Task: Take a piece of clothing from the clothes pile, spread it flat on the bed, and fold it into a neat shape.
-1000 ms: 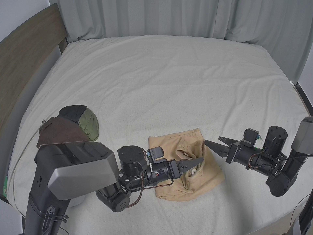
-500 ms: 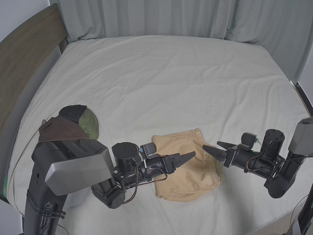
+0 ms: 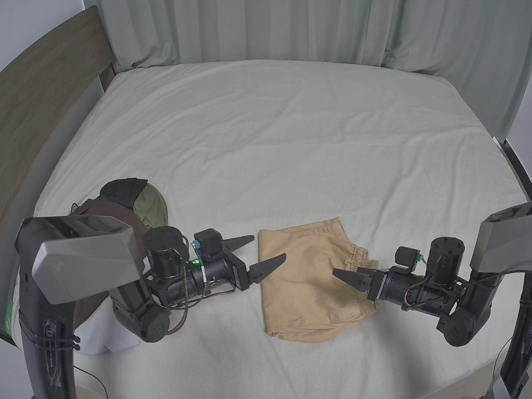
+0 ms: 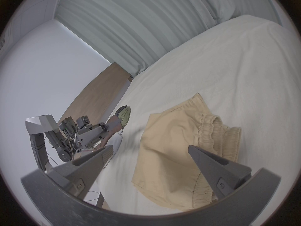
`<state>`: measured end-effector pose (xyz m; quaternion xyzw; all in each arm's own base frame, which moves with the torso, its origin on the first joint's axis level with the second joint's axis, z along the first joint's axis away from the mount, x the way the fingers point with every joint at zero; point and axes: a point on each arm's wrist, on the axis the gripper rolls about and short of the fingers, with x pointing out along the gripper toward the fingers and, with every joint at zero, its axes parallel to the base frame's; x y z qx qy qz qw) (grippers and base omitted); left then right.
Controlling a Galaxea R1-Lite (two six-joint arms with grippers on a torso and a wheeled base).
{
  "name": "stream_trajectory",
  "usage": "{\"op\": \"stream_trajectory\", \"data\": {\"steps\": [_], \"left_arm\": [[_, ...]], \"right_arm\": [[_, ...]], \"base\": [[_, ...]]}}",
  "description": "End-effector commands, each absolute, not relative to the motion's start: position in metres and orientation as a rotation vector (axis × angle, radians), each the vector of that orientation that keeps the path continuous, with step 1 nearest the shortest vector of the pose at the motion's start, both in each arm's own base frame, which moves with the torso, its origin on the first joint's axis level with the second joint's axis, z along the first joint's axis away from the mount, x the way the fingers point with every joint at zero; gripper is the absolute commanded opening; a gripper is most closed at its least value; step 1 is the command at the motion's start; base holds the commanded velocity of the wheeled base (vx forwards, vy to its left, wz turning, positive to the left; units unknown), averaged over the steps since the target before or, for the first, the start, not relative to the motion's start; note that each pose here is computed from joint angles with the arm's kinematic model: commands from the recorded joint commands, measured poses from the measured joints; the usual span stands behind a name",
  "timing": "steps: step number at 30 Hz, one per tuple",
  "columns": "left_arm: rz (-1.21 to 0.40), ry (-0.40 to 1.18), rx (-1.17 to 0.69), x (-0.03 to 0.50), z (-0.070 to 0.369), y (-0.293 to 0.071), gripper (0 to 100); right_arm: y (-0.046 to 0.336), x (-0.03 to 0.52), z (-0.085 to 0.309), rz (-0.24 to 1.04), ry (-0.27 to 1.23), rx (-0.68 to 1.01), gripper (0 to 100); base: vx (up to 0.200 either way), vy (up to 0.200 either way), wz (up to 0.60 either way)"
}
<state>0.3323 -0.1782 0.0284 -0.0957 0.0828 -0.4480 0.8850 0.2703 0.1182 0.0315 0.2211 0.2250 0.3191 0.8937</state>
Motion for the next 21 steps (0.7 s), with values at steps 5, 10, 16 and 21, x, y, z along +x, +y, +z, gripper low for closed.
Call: {"op": "stream_trajectory", "data": {"steps": [5,10,16,21], "left_arm": [[-0.824,0.053,-0.001,0.32,0.063,-0.118,100],[-0.843,0.072,0.025,0.313,0.06,-0.104,100],[-0.817,0.084,0.051,0.317,0.053,-0.092,100],[-0.839,0.087,0.066,0.316,0.051,-0.084,100]], "right_arm": [[0.124,0.262,0.021,0.653,0.529,0.473,100],[0.128,0.258,0.011,0.658,0.577,0.465,100],[0.128,0.257,-0.014,0.61,0.653,0.45,100],[0.126,0.255,-0.03,0.564,0.702,0.432,100]], "base": [[0.0,0.0,0.0],[0.0,0.0,0.0],[0.0,0.0,0.0],[0.0,0.0,0.0]]}}
